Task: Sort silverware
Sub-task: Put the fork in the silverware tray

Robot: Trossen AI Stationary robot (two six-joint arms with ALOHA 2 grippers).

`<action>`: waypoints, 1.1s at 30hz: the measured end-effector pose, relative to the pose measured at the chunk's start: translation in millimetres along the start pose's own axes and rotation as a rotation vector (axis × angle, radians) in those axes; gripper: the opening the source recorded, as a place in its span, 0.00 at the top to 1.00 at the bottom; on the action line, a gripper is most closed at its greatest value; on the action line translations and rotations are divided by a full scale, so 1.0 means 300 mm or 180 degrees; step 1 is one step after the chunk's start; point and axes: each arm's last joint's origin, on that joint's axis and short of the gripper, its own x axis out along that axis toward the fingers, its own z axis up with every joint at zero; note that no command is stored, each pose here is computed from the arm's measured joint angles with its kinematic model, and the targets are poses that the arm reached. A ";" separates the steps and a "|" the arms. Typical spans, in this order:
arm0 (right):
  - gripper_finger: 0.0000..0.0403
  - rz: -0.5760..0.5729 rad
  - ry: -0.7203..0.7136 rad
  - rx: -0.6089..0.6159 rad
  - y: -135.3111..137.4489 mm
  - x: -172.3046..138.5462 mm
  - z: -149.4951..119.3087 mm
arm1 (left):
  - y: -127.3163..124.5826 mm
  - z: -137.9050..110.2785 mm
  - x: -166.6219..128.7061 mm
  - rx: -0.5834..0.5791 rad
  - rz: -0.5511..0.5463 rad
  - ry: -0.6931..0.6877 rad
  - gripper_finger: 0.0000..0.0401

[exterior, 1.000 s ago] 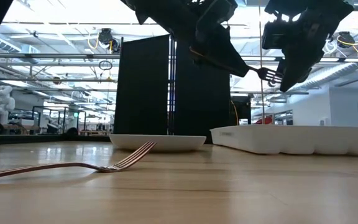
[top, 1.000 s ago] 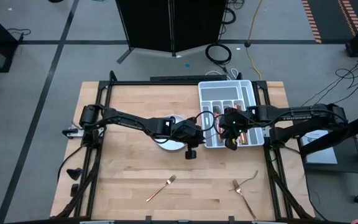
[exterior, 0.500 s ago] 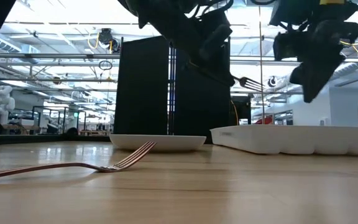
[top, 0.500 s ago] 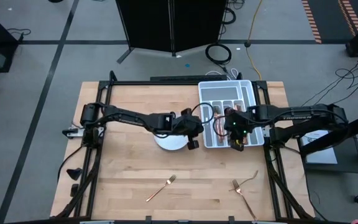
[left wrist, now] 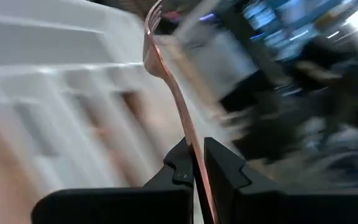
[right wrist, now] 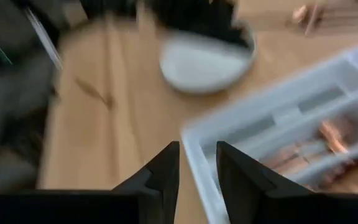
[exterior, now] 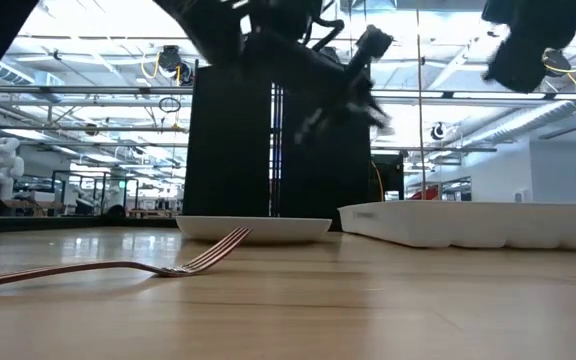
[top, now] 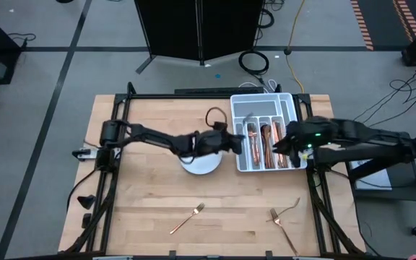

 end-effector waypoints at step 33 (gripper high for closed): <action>0.35 0.0608 -0.1662 0.0555 -0.039 0.053 -0.067 | -0.146 -0.108 -0.050 0.0191 -0.1962 -0.0651 0.95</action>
